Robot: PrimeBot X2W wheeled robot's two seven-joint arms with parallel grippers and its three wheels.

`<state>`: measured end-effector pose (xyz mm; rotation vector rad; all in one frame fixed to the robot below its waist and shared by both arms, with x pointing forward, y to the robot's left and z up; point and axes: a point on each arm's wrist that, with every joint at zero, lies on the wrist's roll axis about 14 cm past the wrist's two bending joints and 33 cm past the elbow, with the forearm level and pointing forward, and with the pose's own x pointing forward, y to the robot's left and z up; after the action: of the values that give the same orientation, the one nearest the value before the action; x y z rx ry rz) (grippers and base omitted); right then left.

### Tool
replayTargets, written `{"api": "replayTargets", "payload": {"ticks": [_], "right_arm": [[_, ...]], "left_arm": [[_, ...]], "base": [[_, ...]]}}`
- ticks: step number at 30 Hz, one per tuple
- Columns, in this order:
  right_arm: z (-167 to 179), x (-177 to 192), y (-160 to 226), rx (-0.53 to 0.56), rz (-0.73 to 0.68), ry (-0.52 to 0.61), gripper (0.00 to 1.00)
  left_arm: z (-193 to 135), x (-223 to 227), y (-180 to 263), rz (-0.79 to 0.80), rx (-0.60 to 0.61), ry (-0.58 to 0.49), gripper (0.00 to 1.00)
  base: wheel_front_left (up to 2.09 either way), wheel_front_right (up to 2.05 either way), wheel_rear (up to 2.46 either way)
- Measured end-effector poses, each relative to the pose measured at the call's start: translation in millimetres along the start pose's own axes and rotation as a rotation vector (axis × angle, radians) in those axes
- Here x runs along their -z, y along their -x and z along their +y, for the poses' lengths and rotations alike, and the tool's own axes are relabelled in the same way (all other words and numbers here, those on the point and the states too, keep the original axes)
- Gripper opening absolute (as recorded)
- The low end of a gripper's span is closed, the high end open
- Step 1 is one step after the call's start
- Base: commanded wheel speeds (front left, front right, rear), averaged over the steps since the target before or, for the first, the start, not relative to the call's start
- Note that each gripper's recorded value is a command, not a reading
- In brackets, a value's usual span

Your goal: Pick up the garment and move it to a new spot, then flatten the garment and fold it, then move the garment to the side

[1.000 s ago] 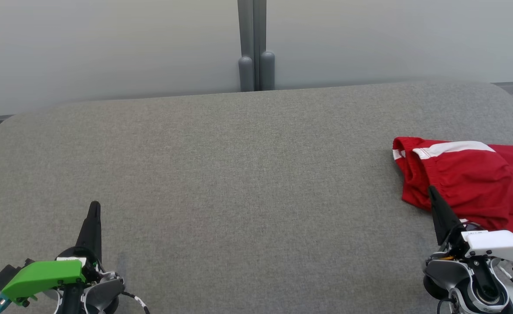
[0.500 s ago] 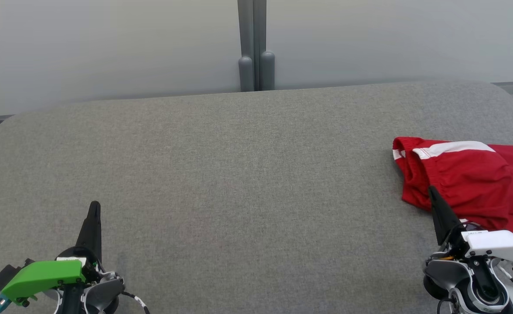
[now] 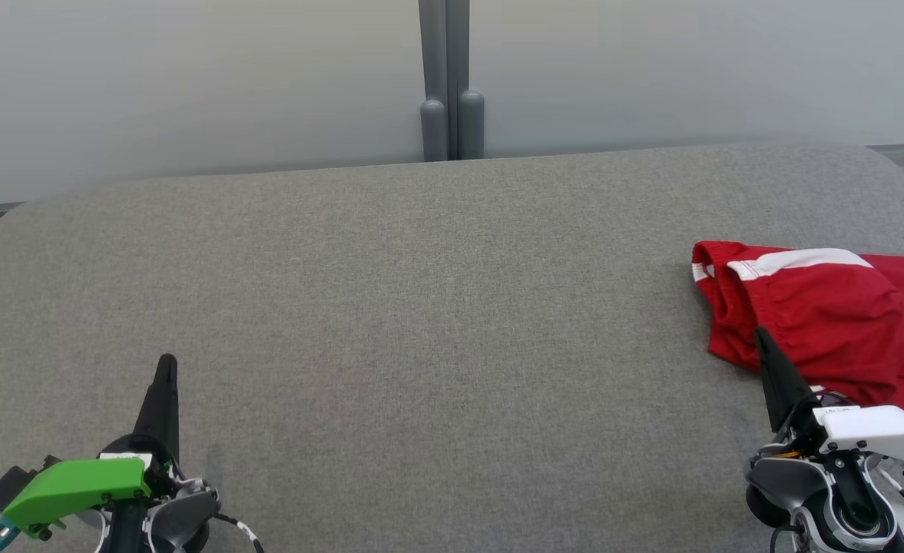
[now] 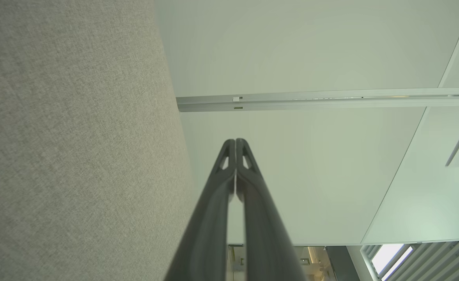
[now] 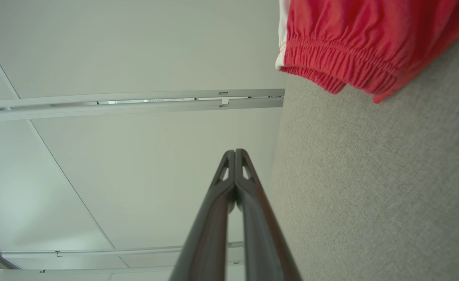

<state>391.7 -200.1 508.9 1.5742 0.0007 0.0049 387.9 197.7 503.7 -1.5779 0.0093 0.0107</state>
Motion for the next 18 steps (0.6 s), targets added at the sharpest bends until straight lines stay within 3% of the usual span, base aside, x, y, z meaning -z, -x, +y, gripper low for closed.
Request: {"api": "replayTargets", "payload": {"ticks": [18], "right_arm": [[-0.1, 0.0, 0.0, 0.000, 0.000, 0.000, 0.00]], "left_arm": [[0.0, 0.0, 0.0, 0.000, 0.000, 0.000, 0.00]], "base": [[0.00, 0.00, 0.00]]}}
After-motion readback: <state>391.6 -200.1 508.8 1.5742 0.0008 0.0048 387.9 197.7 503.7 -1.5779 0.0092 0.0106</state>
